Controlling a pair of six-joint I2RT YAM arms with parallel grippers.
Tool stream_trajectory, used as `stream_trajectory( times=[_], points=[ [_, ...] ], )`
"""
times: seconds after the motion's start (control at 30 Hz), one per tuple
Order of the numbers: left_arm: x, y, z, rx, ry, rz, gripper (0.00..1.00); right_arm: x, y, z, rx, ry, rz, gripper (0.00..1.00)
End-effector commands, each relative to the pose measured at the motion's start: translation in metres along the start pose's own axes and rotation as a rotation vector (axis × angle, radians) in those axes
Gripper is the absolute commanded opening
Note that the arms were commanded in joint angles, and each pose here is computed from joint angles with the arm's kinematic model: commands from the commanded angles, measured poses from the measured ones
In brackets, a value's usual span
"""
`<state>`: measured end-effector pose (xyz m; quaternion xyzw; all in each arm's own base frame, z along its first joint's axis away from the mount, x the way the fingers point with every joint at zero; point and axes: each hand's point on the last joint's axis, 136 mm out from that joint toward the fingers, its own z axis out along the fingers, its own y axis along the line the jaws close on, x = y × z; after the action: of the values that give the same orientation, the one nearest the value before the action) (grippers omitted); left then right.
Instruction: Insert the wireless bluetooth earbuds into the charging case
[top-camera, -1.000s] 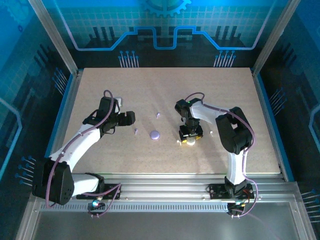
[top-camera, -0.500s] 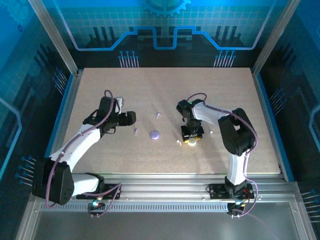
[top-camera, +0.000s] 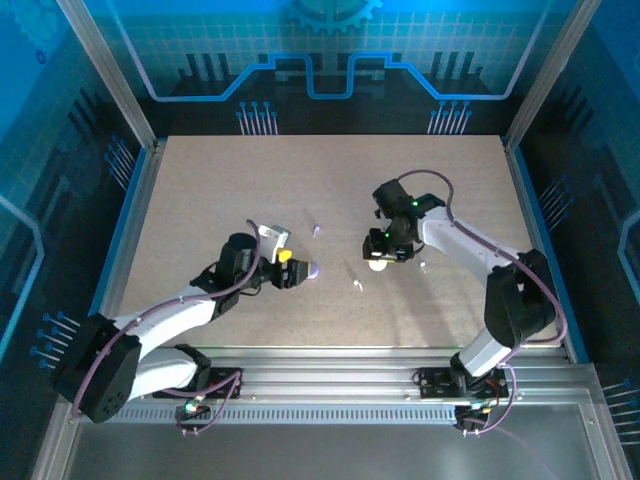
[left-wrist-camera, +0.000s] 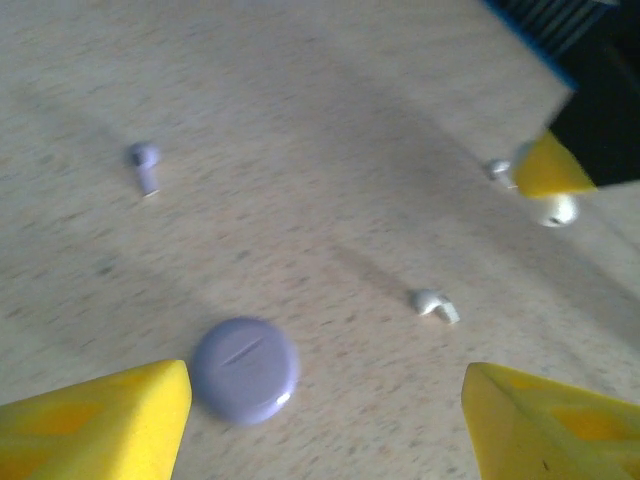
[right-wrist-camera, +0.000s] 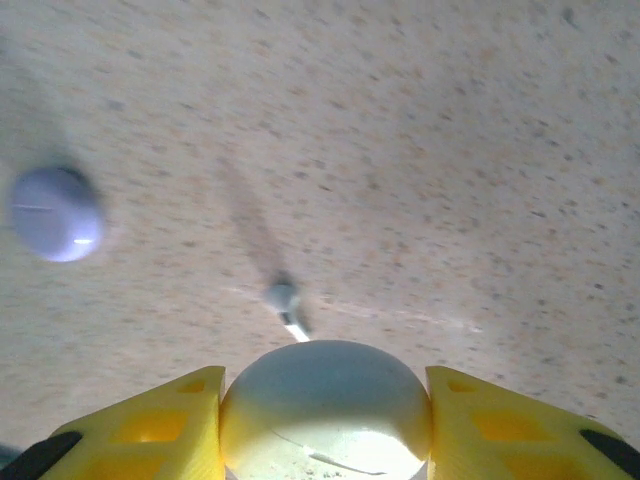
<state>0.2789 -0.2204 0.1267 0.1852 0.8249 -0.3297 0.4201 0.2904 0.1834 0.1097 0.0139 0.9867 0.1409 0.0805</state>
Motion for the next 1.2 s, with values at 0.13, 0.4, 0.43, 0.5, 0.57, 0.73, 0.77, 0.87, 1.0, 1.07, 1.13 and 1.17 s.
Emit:
stream_trajectory(
  times=[0.13,0.4,0.43,0.5,0.57,0.73,0.77,0.87,1.0,1.07,1.13,1.17],
  points=[
    [-0.016,-0.073,0.011,0.285,-0.185,0.199,0.72,-0.016,0.054,-0.041,-0.266,-0.16,0.048,0.43],
    [-0.025,-0.101,0.023,0.397,-0.283,0.221,0.62,-0.008,0.079,-0.066,-0.396,-0.254,0.025,0.43],
    [-0.027,-0.102,0.023,0.397,-0.296,0.22,0.62,-0.006,0.08,-0.066,-0.399,-0.256,0.022,0.43],
    [-0.031,-0.103,0.025,0.398,-0.312,0.205,0.63,-0.002,0.083,-0.067,-0.413,-0.264,0.019,0.43],
    [-0.034,-0.105,0.025,0.408,-0.318,0.195,0.64,0.002,0.086,-0.068,-0.419,-0.271,0.012,0.43],
    [-0.042,-0.108,0.026,0.417,-0.337,0.159,0.63,0.007,0.085,-0.07,-0.393,-0.301,-0.002,0.43],
    [-0.044,-0.108,0.026,0.419,-0.347,0.147,0.62,0.008,0.085,-0.071,-0.392,-0.31,-0.003,0.43],
    [-0.048,-0.107,0.027,0.414,-0.364,0.117,0.6,0.01,0.088,-0.075,-0.402,-0.328,-0.006,0.43],
    [-0.053,-0.108,0.026,0.421,-0.381,0.099,0.6,0.012,0.09,-0.078,-0.404,-0.342,-0.016,0.43],
    [-0.055,-0.109,0.025,0.422,-0.39,0.097,0.6,0.013,0.092,-0.078,-0.406,-0.343,-0.022,0.43],
    [-0.056,-0.112,0.024,0.43,-0.393,0.1,0.61,0.014,0.093,-0.078,-0.401,-0.344,-0.024,0.43],
    [-0.057,-0.112,0.023,0.432,-0.397,0.1,0.61,0.014,0.093,-0.077,-0.398,-0.345,-0.027,0.43]
  ],
)
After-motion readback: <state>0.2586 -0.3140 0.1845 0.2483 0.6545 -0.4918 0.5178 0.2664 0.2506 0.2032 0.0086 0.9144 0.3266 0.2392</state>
